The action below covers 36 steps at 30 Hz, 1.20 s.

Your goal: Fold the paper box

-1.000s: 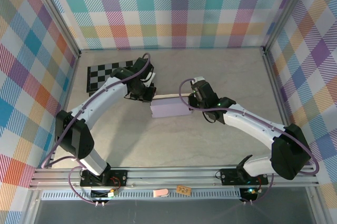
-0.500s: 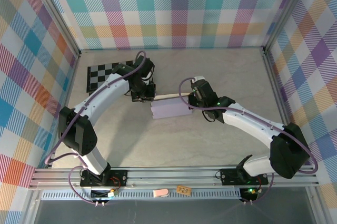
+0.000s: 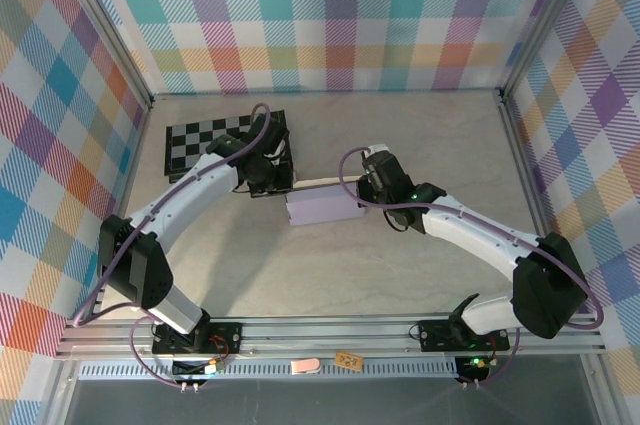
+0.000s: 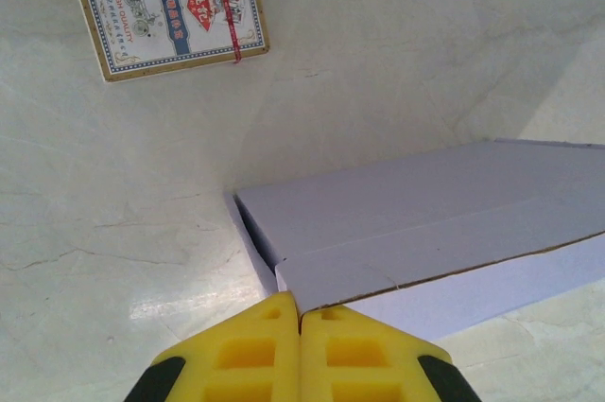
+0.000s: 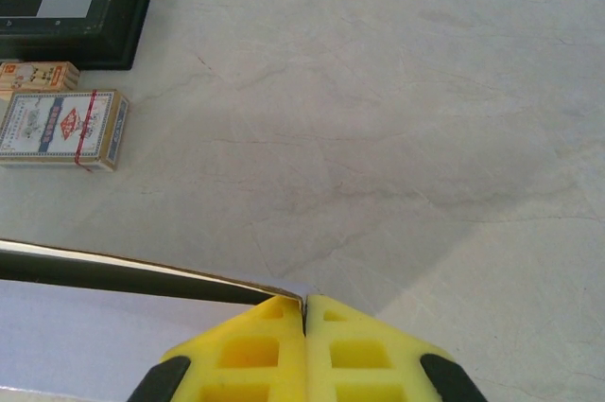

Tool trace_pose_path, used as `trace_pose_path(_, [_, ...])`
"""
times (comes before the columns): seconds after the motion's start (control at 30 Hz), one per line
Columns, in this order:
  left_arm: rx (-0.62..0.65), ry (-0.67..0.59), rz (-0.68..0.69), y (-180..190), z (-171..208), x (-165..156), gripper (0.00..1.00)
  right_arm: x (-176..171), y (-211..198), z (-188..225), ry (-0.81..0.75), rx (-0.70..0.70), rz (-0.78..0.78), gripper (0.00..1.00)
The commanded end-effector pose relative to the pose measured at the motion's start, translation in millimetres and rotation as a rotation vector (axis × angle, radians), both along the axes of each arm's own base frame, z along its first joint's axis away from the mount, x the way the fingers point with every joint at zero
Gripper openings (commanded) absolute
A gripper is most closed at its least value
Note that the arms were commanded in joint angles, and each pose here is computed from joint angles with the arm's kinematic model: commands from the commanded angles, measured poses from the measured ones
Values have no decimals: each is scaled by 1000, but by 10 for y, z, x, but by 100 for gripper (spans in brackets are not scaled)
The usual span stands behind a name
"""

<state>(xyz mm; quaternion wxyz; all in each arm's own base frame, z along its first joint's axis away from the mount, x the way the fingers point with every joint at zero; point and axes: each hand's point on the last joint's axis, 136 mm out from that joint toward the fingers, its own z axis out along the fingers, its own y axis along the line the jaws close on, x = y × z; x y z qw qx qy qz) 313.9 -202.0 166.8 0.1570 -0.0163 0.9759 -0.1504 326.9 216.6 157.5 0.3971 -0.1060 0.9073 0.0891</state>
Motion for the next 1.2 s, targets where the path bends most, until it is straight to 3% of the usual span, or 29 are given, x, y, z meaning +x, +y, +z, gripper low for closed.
trace_pose_path(0.0, [-14,40,-22,-86,-185,-124,0,-186,-133,-394,127,-96,-2,0])
trace_pose_path(0.43, [15,-48,-60,-13,-300,-270,0,-164,-146,-410,114,-107,-6,0])
trace_pose_path(1.17, [75,-50,-80,104,-521,-547,0,-120,-179,-401,125,-146,-29,0])
